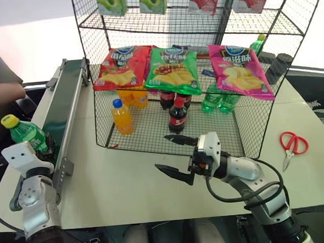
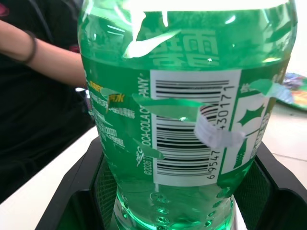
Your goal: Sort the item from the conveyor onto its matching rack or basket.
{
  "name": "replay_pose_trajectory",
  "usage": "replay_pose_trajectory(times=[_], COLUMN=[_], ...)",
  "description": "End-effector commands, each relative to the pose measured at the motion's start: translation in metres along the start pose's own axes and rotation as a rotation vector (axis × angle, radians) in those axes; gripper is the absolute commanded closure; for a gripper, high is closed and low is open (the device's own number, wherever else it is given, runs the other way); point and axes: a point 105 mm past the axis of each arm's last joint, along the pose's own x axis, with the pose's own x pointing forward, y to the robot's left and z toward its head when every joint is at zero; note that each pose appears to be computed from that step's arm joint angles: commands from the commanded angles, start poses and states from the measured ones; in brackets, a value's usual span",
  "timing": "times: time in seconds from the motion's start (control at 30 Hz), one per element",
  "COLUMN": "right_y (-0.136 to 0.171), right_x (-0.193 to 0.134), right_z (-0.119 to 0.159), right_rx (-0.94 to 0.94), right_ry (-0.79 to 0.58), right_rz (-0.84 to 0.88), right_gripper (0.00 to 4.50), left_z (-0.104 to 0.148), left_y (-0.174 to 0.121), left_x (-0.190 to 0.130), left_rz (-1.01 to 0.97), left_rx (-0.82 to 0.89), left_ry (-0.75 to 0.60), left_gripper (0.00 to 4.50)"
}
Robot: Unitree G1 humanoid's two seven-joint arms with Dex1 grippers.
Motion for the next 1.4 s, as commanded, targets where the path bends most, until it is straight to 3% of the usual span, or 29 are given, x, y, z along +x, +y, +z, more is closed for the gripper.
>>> replay_pose_trajectory(times=[0.03,0.2,0.3,0.47,0.77,1.0,1.23,1.4], right_y=[0.001,-0.01,-0.016,-0.022,-0.017,-0.022,-0.019,-0.019], right_x=[-0.001,-0.001,-0.002,-0.008,-0.004,-0.008,-0.01,-0.01], right_z=[0.012,0.013,0.015,0.026,0.027,0.022,0.017,0.017], right_rx=[-0.037,-0.042,-0.053,-0.046,-0.016,-0.002,0.024,0.029], right_ry=[-0.038,-0.035,-0.037,-0.056,-0.02,-0.011,-0.002,-0.007], right_rz=[0.01,-0.003,-0.023,-0.079,-0.081,-0.143,-0.142,-0.138], right_gripper=[0.0,0.0,0.0,0.0,0.0,0.0,0.0,1.5], left_z=[0.065,0.08,0.076,0.045,0.025,0.025,0.028,0.027], left_y=[-0.025,-0.097,-0.12,-0.174,-0.253,-0.279,-0.285,-0.287], left_x=[0.007,-0.024,-0.044,-0.079,-0.107,-0.125,-0.126,-0.131], left_rz=[-0.195,-0.64,-0.804,-1.103,-1.431,-1.603,-1.641,-1.676], left_rx=[0.048,0.048,0.018,0.041,0.02,0.0,0.014,0.018], left_ry=[-0.197,-0.185,-0.139,-0.028,-0.051,-0.097,-0.127,-0.11], left_gripper=[1.8,1.8,1.8,1.8,1.8,1.8,1.8,1.8])
